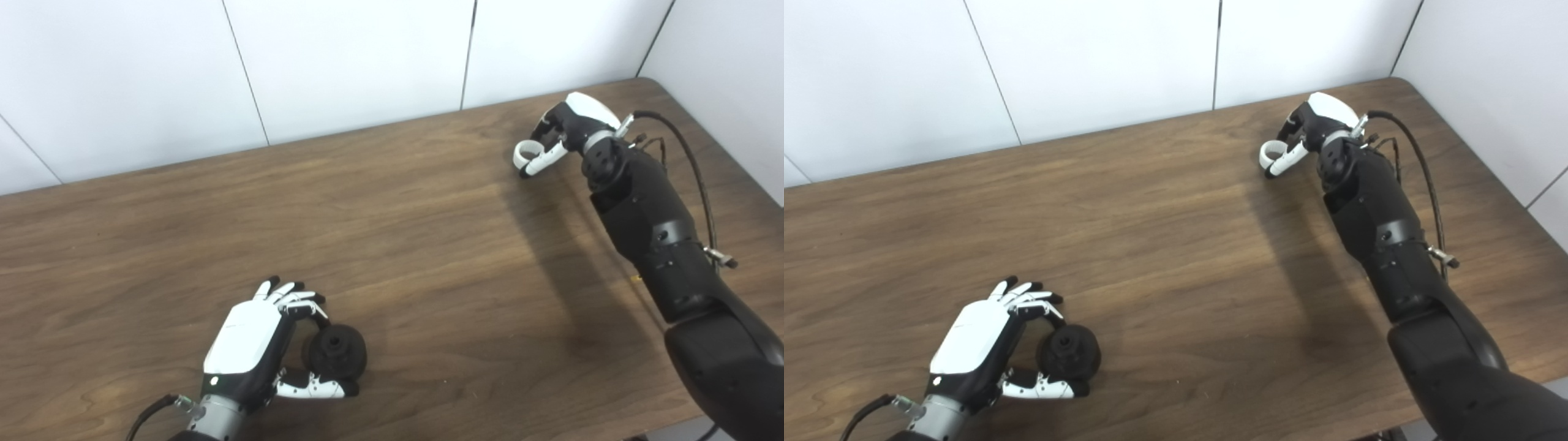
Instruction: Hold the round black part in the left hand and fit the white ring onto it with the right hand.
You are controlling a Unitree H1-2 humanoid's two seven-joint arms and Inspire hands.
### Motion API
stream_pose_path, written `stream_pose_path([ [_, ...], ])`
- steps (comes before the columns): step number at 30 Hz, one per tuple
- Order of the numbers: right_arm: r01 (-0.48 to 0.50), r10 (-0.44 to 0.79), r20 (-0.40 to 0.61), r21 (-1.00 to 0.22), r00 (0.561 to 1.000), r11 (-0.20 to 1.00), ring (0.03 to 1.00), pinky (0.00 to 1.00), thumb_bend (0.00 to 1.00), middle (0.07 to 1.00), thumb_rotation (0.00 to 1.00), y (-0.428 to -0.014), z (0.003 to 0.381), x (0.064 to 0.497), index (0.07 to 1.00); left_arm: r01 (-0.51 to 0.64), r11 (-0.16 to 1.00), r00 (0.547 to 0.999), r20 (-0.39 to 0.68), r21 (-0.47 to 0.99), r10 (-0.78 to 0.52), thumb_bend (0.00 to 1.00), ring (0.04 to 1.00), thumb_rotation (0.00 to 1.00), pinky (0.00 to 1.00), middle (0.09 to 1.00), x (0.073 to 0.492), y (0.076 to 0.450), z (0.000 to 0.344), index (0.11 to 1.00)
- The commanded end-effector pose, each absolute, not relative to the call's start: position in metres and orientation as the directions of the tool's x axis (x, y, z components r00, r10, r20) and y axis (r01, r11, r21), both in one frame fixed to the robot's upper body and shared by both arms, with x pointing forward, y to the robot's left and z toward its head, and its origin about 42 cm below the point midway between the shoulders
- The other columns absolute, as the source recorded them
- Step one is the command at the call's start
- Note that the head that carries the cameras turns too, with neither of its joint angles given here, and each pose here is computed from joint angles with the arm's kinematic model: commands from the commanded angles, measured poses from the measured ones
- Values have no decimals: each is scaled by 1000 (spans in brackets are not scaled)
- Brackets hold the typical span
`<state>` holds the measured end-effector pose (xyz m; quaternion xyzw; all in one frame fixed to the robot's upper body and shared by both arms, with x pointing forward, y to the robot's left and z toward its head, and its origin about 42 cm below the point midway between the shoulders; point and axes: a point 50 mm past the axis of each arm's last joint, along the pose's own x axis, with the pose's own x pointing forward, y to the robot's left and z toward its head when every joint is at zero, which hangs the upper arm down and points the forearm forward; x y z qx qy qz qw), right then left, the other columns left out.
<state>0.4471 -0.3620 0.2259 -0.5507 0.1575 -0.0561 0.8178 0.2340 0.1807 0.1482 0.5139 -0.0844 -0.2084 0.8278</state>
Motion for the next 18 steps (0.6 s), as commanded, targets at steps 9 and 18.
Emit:
stream_pose_path([
  [9, -64, 27, -59, -967, 998, 246, 949, 900, 522, 840, 136, -302, 300, 431, 487, 269, 332, 906, -121, 904, -406, 525, 896, 56, 1000, 767, 233, 183, 142, 481],
  [18, -109, 245, -61, -977, 968, 186, 940, 896, 524, 815, 137, -237, 320, 406, 485, 277, 329, 906, -131, 903, -403, 525, 906, 56, 1000, 769, 231, 175, 142, 482],
])
